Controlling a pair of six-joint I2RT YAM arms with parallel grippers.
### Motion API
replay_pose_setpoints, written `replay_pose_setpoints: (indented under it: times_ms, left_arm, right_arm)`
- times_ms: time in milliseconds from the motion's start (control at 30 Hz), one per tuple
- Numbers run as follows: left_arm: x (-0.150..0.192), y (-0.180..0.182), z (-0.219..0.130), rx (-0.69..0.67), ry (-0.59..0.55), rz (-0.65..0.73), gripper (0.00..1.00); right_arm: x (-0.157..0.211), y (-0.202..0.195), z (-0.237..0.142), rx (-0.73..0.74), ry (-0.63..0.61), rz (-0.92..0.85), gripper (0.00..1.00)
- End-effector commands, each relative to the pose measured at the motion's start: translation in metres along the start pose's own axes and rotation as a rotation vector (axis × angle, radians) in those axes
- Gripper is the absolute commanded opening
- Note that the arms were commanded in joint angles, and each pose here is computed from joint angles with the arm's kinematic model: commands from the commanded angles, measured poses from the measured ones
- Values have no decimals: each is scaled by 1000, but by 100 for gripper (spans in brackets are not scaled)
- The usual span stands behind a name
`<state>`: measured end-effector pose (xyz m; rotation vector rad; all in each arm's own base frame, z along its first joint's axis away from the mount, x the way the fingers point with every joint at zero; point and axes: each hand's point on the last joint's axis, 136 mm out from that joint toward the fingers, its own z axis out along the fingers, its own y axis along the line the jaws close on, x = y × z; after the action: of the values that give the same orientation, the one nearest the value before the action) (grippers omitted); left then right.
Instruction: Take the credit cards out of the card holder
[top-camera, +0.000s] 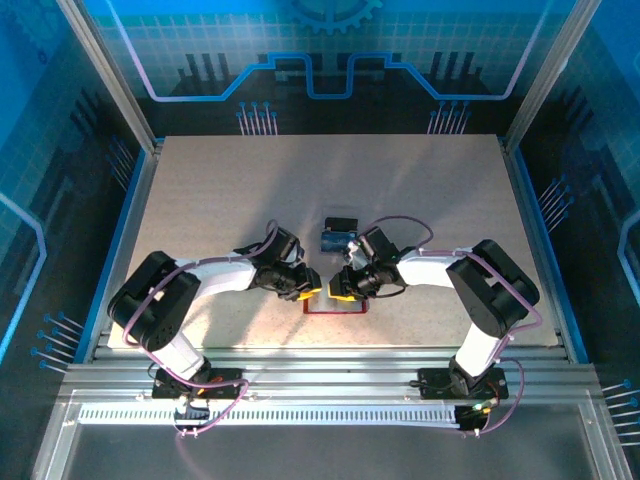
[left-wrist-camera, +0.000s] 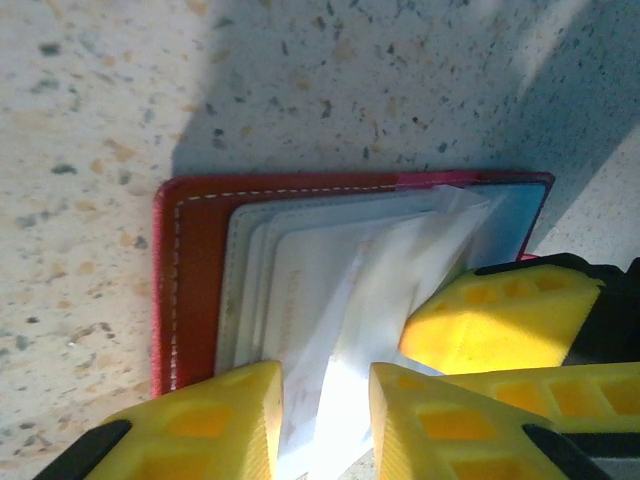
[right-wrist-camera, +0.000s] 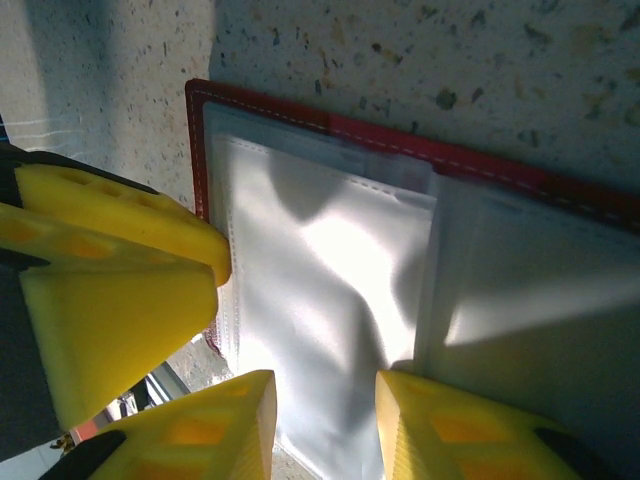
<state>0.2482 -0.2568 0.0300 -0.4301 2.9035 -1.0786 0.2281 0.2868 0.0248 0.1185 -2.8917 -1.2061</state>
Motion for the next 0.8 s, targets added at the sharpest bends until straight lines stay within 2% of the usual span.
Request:
replay_pose_setpoints:
  times_ms: [0,267,533,767]
  left_arm:
    - [3,-13,5,36,27,6,28]
    - [6,-21,7,54,41,15,22]
    - [6,-24,8,62,41,16,24]
    - [5,-26,8,65,37,20,24]
  right_arm:
    - [12,-16,0,37,29,60,33]
    - [11,-15,-2,30,23,60,33]
    - [6,-5,-5,-11,-2,41,33]
    - [-2,11,-24,-45,-60,16,34]
